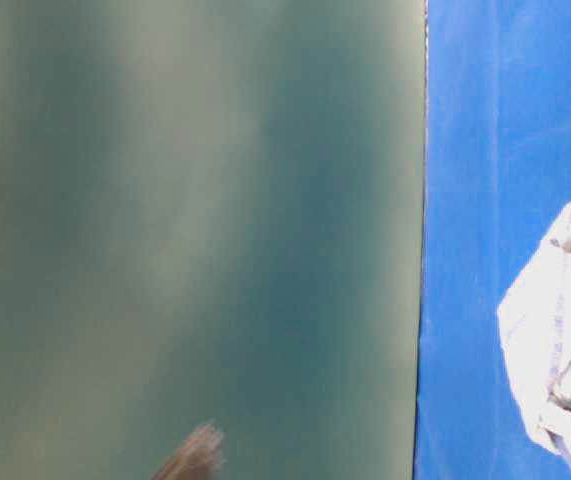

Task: Hand over the towel.
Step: 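Reach the left gripper to the striped towel and grasp it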

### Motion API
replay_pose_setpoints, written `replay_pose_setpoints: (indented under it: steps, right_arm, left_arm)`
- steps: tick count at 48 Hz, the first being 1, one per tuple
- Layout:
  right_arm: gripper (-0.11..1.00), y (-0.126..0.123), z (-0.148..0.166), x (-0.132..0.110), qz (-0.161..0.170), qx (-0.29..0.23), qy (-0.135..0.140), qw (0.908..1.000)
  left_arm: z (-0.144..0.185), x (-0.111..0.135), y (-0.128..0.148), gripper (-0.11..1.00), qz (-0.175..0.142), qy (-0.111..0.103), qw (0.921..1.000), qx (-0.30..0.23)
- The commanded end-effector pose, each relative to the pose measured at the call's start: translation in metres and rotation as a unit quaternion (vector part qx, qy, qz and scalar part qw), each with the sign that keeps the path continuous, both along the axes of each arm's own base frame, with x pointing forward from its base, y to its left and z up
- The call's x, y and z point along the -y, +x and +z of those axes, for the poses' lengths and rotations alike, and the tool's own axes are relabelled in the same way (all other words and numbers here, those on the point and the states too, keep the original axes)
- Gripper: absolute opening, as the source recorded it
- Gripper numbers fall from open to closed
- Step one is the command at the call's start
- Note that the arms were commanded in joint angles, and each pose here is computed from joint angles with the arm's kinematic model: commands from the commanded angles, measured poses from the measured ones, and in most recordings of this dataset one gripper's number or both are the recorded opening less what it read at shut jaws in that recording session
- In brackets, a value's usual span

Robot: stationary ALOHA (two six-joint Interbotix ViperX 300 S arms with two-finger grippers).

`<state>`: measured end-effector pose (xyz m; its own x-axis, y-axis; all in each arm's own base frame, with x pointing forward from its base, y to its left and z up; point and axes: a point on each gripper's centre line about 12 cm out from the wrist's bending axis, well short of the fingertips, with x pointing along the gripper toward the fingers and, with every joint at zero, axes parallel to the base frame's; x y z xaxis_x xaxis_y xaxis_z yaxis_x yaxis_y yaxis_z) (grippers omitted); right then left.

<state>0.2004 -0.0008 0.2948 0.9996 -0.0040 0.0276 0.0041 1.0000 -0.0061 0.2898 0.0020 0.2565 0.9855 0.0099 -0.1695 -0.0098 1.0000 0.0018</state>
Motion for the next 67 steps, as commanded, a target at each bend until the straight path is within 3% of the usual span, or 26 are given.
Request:
replay_pose_setpoints:
  steps: [1,6,10,28,39,46,51,57,63,67]
  right_arm:
    - [0.0,0.003,0.008,0.001,-0.002,0.005,0.001,1.0]
    - [0.0,0.003,0.003,0.001,-0.002,-0.005,0.002,1.0]
    - [0.0,0.004,0.001,0.001,-0.002,-0.011,0.002,0.9999]
    - [0.0,0.009,-0.008,0.001,-0.002,-0.031,0.001,0.9995]
    - [0.0,0.012,-0.012,0.001,-0.001,-0.041,-0.001,0.9992]
    - [0.0,0.013,-0.014,0.001,-0.001,-0.044,0.0,0.999]
    - [0.0,0.013,-0.014,0.001,-0.001,-0.043,0.0,0.9991]
    - [0.0,0.013,-0.014,0.001,-0.001,-0.043,0.0,0.9991]
    - [0.0,0.014,-0.012,0.001,-0.001,-0.041,0.002,0.9991]
    - [0.0,0.014,-0.011,0.001,-0.001,-0.039,0.002,0.9992]
  left_arm:
    - [-0.004,0.003,0.022,0.53,-0.005,-0.001,0.9996,-0.028]
    - [-0.024,0.009,0.045,0.8,-0.018,0.011,0.9945,-0.103]
    - [-0.041,0.014,0.063,0.91,-0.028,0.02,0.986,-0.163]
    - [-0.12,0.014,0.108,0.91,-0.029,0.023,0.9588,-0.282]
    - [-0.147,0.009,0.115,0.91,-0.024,0.023,0.9502,-0.31]
    - [-0.147,0.008,0.113,0.88,-0.032,0.039,0.9476,-0.315]
    - [-0.147,0.008,0.114,0.76,-0.043,0.058,0.9446,-0.32]
    - [-0.14,0.008,0.115,0.4,-0.049,0.069,0.9442,-0.318]
    - [-0.118,0.007,0.117,0.11,-0.047,0.071,0.9512,-0.297]
    - [-0.092,0.008,0.117,0.09,-0.046,0.072,0.9603,-0.266]
